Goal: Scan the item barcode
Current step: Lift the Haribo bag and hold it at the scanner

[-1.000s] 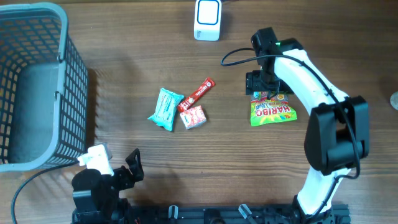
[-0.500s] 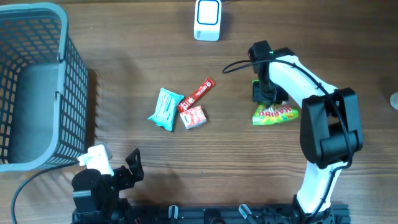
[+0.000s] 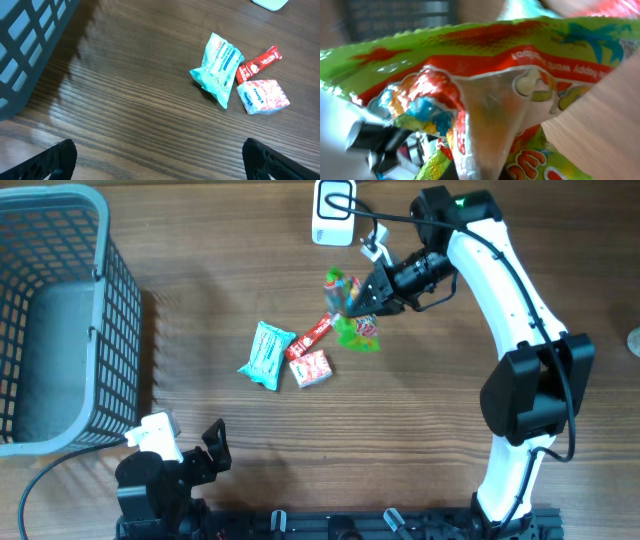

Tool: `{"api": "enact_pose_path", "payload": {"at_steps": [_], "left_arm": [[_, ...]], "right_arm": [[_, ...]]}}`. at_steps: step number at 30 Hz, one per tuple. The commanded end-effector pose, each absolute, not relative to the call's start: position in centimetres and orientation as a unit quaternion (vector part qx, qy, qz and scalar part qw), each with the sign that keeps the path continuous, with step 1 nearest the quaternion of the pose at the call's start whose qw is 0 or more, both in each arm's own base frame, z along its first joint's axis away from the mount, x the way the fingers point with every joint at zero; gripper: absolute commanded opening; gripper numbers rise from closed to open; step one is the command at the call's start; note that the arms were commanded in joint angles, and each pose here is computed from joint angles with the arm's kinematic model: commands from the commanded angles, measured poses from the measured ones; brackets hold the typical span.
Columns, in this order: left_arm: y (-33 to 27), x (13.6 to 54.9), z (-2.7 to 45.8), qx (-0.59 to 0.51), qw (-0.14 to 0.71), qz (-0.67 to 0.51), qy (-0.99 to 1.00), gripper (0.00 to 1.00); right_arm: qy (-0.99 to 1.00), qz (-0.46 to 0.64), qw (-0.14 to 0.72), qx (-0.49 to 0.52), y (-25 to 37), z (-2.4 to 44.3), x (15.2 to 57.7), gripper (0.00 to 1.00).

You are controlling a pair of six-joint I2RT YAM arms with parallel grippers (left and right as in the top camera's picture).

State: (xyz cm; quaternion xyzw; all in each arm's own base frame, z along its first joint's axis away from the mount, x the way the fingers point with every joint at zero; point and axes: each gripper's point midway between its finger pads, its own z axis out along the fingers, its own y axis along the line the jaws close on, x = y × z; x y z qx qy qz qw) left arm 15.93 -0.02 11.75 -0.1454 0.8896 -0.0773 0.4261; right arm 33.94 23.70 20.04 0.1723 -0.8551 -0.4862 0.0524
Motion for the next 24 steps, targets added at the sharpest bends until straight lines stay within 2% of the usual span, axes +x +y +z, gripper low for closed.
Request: {"api": "enact_pose_path", "payload": {"at_steps": [1,5,11,18,24], "left_arm": [[-0.2,15.9,11.7,-0.148,0.427,-0.085,0.888,1.0],[-0.2,15.9,11.7,-0.148,0.427,-0.085,0.888,1.0],[-0.2,15.9,11.7,-0.148,0.427,-0.085,0.888,1.0],[-0.2,15.9,11.7,-0.148,0.427,-0.085,0.888,1.0],[-0.2,15.9,11.7,-0.148,0.427,-0.085,0.888,1.0]], "right_arm": [[-0.674,-0.663,-0.112,0.305,26.4,27.1,34.0,0.04],[-0.579,-0.694,-0.213,0.372,27.4,29.7,33.9,0.05],[-0.487,-0.684,-0.241,0.487,33.1,29.9,30.6,0.04],[-0.277,-0.621,-0.363,0.636,39.3,31.7,27.5,0.04],[-0.161,-0.569,-0.432,0.681,41.3,33.4,26.6,0.04]]}}
